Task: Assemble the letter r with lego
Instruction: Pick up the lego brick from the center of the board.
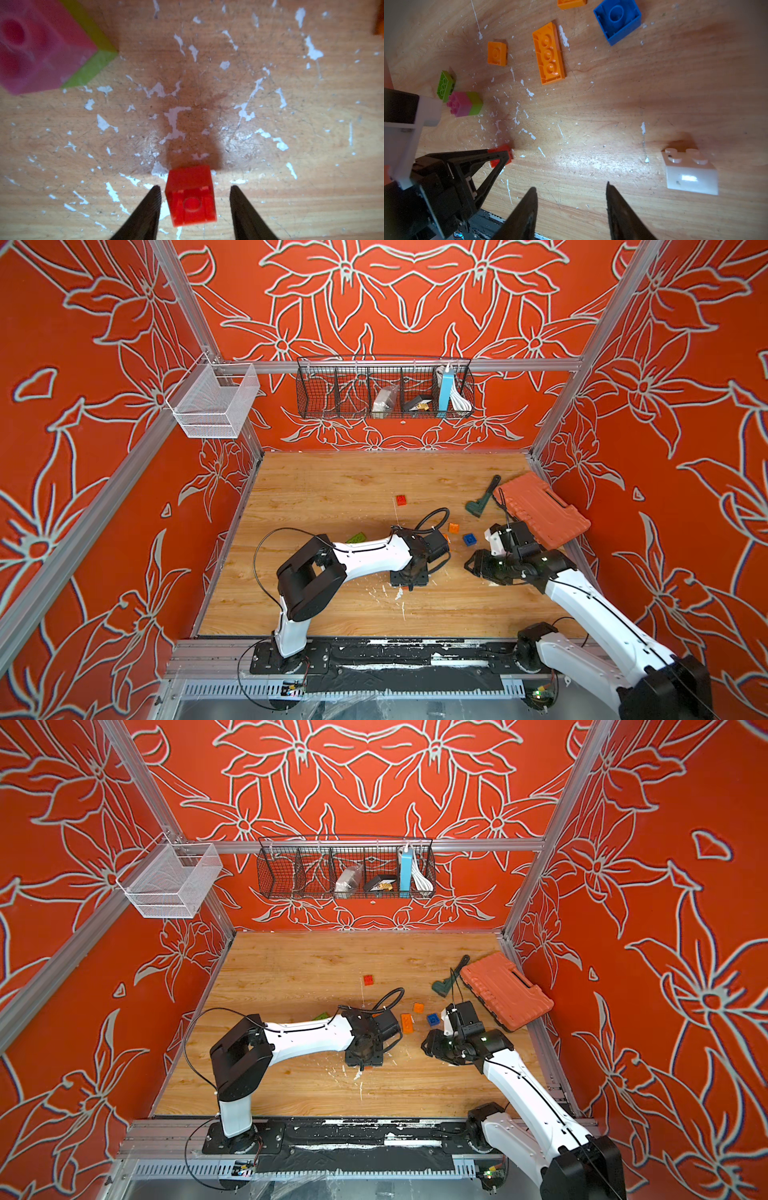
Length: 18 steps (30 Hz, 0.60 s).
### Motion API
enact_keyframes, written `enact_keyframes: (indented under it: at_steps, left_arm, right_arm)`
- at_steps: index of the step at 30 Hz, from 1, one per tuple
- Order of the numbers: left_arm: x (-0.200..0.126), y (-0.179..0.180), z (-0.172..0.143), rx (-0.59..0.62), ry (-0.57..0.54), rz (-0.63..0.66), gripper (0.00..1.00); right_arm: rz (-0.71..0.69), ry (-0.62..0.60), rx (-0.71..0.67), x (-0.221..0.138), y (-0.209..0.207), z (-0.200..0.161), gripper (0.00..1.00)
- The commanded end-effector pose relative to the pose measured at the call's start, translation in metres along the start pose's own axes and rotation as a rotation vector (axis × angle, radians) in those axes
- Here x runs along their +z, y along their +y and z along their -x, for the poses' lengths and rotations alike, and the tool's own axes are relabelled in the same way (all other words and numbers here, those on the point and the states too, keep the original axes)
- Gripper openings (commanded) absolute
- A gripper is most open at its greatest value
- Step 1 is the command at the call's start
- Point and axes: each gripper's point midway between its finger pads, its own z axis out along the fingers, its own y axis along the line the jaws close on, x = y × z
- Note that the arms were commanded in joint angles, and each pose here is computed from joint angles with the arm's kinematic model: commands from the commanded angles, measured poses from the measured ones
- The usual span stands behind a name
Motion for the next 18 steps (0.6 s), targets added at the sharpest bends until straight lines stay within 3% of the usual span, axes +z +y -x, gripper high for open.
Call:
enact_keyframes:
  at_steps: [1,18]
  left_arm:
    - [0.0038,0.0056,-0.0071,0.008,0.018,0.044,0.51]
    - [0.0100,0.0025,-0.0110,0.007,0.038,0.036,0.38]
  right_arm:
    - [-0.019,-0.035,-0.010,-0.0085,-0.0007,0.0071,0.55]
    - [-0.020,-0.036,-0.016,-0.0113,-0.0011,0.0057,0.54]
